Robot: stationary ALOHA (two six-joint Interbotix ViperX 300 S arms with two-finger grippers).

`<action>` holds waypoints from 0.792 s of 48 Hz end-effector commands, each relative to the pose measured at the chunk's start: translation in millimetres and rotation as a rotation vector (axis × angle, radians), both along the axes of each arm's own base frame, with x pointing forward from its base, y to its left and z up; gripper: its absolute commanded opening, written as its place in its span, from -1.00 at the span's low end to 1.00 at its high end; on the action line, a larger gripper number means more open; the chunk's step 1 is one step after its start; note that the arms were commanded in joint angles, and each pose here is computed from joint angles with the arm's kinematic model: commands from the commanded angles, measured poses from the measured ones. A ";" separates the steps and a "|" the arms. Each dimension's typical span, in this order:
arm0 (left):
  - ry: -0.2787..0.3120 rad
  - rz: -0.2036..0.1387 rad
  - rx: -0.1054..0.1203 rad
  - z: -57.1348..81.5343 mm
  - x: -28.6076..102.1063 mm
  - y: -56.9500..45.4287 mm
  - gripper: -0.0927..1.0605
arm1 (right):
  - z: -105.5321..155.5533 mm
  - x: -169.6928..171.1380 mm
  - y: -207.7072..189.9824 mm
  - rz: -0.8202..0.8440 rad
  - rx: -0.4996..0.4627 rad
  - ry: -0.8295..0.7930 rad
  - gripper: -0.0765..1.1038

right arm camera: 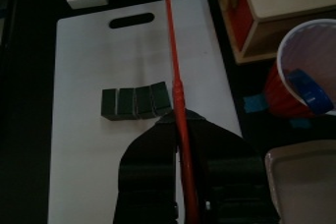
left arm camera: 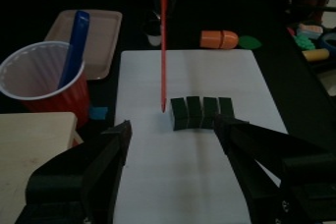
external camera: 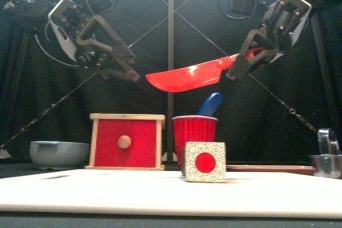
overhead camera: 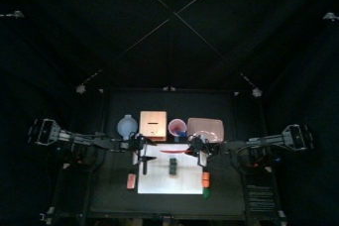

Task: Place sushi on board then cut the sushi with the knife then place the pieces on the plate
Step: Grasp knife edge with left hand

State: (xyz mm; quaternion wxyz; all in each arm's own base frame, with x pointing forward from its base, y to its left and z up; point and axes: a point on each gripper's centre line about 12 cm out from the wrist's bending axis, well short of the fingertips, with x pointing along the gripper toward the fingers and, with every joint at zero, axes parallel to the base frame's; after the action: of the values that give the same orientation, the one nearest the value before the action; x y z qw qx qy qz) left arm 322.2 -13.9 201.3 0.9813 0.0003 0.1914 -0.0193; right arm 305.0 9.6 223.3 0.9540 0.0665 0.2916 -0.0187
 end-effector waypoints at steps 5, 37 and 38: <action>-0.023 0.005 0.003 7.6 17.6 1.7 0.83 | 4.8 5.6 2.1 0.004 0.007 -0.018 -0.20; 0.063 0.054 -0.007 -16.2 48.2 15.8 0.52 | 2.4 9.3 2.3 0.003 0.008 -0.008 -0.20; 0.062 0.056 -0.009 -16.1 48.2 16.4 0.49 | 2.3 9.2 2.2 0.003 0.008 -0.007 -0.20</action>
State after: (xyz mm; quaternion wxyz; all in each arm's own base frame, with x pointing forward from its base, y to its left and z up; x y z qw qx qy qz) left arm 364.5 -0.5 174.5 0.9713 -0.0068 0.2378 0.0031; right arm 311.1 10.9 214.5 0.9495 0.0681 0.3057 -0.0188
